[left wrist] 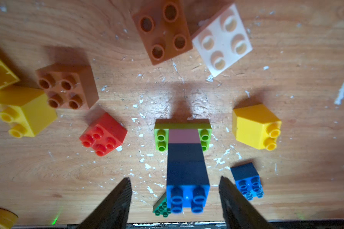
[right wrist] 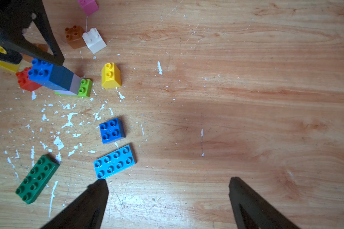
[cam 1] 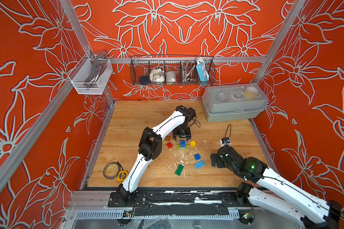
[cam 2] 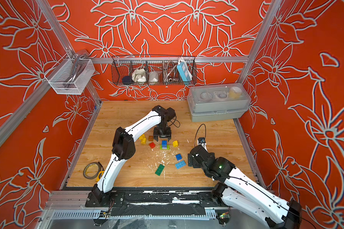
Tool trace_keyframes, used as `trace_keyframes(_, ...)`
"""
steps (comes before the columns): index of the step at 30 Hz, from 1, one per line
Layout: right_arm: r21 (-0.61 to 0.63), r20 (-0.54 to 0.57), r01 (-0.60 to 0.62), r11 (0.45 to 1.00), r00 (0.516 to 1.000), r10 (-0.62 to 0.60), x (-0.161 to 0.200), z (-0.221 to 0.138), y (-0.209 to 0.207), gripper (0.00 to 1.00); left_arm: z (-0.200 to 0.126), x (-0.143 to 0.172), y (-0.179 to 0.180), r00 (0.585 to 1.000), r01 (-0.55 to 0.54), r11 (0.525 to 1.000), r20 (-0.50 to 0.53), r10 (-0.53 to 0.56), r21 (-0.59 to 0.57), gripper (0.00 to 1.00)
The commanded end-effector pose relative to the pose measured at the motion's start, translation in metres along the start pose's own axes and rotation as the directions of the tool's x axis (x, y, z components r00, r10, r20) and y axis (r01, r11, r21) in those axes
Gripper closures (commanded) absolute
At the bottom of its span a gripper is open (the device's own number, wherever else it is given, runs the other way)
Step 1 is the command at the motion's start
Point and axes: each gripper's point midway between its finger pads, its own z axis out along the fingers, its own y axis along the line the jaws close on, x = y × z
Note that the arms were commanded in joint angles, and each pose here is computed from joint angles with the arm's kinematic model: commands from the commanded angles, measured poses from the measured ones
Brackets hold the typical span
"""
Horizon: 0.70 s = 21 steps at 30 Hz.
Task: Assemble the number 1 with lego
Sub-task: Assemble the lego brick with the lego brick, then pick up the lego brick from the center of the board.
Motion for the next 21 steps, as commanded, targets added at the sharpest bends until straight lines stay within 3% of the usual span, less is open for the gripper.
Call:
trace_keyframes(1,0.011,-0.062,0.017,1.0,0.998,-0.016,-0.009,-0.007,0.002,0.0,-0.056,0.015,0.014,0.995,0.006,0.999,0.098,-0.009,0.032,0.22)
trace_keyframes(5,-0.015,-0.188,0.007,1.0,0.982,-0.01,-0.02,0.003,0.01,0.0,-0.091,0.038,0.035,0.977,0.011,0.994,0.21,-0.034,0.109,0.02)
trace_keyframes(9,-0.052,-0.287,0.033,0.998,0.957,-0.046,-0.033,0.023,0.026,0.0,-0.12,0.068,0.069,0.92,-0.007,0.973,0.383,-0.085,0.232,0.01)
trace_keyframes(13,-0.102,-0.339,0.068,0.992,0.936,-0.099,-0.051,0.045,0.051,0.03,-0.143,0.102,0.108,0.808,-0.131,0.948,0.585,-0.068,0.291,0.01)
trace_keyframes(17,-0.094,-0.336,0.101,0.99,0.933,-0.127,-0.069,0.071,0.065,0.07,-0.148,0.132,0.142,0.731,-0.223,0.939,0.682,-0.017,0.262,0.01)
trace_keyframes(21,-0.077,-0.383,0.146,0.986,0.909,-0.164,-0.072,0.099,0.072,0.14,-0.138,0.151,0.166,0.696,-0.269,0.945,0.716,0.057,0.186,0.01)
